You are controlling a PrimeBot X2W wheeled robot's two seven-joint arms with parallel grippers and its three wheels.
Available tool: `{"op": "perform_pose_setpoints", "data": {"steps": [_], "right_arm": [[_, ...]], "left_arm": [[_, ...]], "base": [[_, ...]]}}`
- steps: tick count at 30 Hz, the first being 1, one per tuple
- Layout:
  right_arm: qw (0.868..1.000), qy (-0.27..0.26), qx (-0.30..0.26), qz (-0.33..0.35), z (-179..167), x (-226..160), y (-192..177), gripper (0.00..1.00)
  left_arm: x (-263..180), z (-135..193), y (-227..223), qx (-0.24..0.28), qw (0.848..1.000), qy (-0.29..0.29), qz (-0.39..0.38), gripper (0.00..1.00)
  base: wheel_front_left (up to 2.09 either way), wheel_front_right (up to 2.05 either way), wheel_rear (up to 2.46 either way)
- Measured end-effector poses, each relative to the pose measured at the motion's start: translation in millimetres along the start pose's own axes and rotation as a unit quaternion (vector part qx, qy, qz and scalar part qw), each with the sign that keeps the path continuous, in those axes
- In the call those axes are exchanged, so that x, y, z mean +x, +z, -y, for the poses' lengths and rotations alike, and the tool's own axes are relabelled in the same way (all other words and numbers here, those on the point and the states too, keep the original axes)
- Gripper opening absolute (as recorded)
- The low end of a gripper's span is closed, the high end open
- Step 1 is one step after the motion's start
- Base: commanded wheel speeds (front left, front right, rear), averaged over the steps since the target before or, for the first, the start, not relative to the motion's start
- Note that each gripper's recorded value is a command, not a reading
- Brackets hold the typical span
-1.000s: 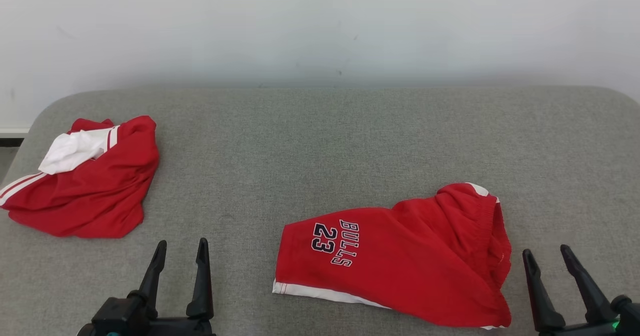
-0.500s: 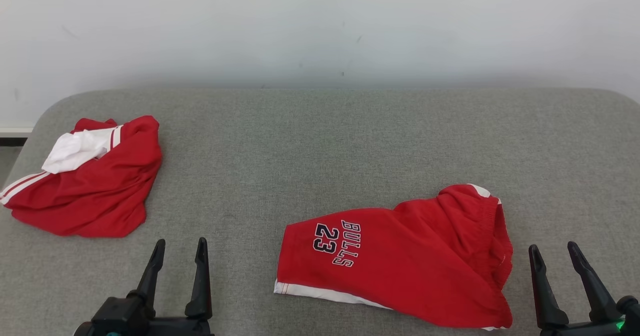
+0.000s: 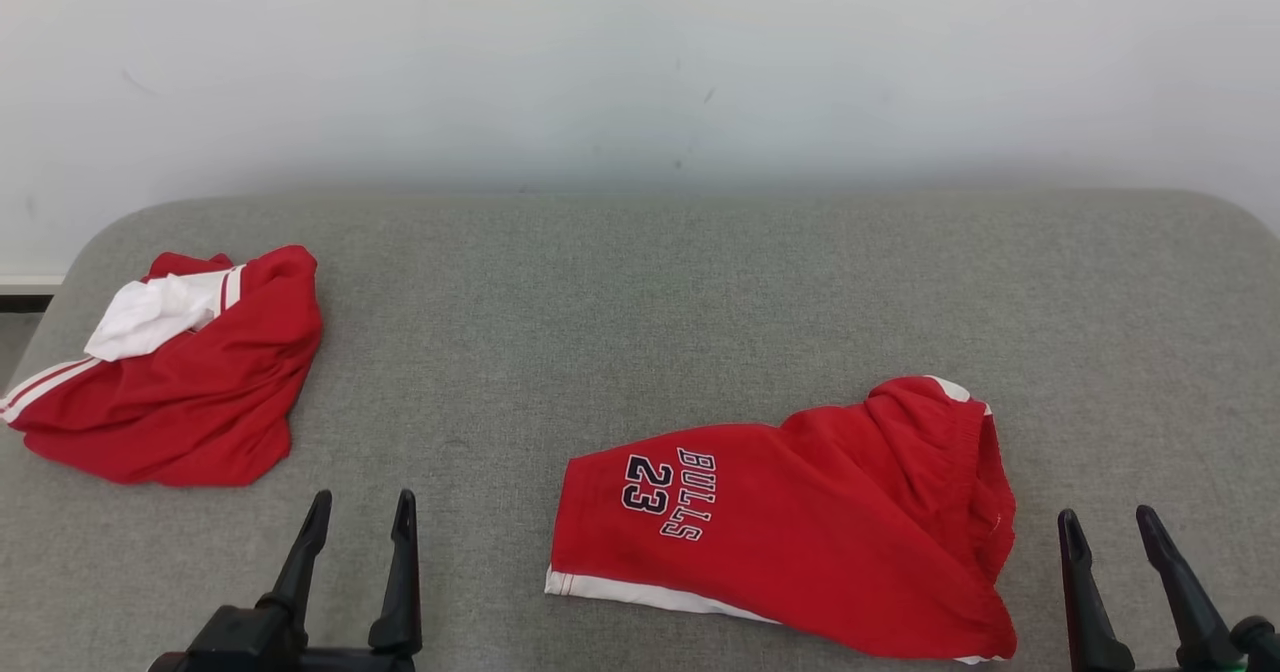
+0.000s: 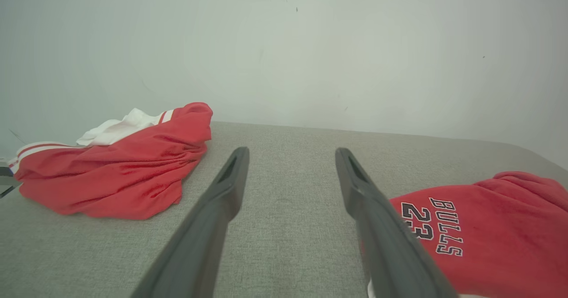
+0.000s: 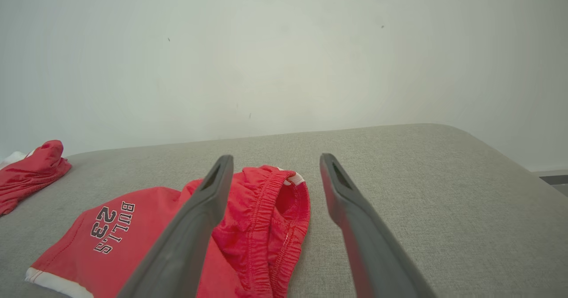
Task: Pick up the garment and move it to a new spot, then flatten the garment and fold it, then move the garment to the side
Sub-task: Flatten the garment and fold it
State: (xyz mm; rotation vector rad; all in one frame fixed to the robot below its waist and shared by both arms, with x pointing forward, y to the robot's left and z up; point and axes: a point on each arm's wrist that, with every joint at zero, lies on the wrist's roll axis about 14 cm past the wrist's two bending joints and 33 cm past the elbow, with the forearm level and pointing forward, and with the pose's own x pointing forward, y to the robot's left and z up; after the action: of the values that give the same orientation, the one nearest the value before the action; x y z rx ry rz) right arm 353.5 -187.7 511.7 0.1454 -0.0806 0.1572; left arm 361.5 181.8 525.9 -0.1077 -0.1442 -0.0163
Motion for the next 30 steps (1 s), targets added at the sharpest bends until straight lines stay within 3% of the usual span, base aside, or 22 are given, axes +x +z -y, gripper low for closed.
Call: {"op": "perform_pose_setpoints", "data": {"steps": [12,23,30], "right_arm": [[1.0,0.008,-0.003,-0.01,-4.3,-9.0,-5.1,1.0],[0.989,0.045,-0.049,-0.134,8.9,-46.0,-61.9,1.0],[0.974,0.089,-0.067,-0.197,3.9,-52.4,-92.4,1.0]], "left_arm": [[-11.1,-2.8,-6.7,0.008,1.0,-0.007,-0.013,1.0],[-22.9,21.3,-52.1,0.005,0.995,-0.057,-0.087,1.0],[-26.1,58.8,-91.9,0.005,0.981,-0.125,-0.151,1.0]], "base": [[0.0,0.0,0.0],[0.0,0.0,0.0],[0.0,0.0,0.0]]}}
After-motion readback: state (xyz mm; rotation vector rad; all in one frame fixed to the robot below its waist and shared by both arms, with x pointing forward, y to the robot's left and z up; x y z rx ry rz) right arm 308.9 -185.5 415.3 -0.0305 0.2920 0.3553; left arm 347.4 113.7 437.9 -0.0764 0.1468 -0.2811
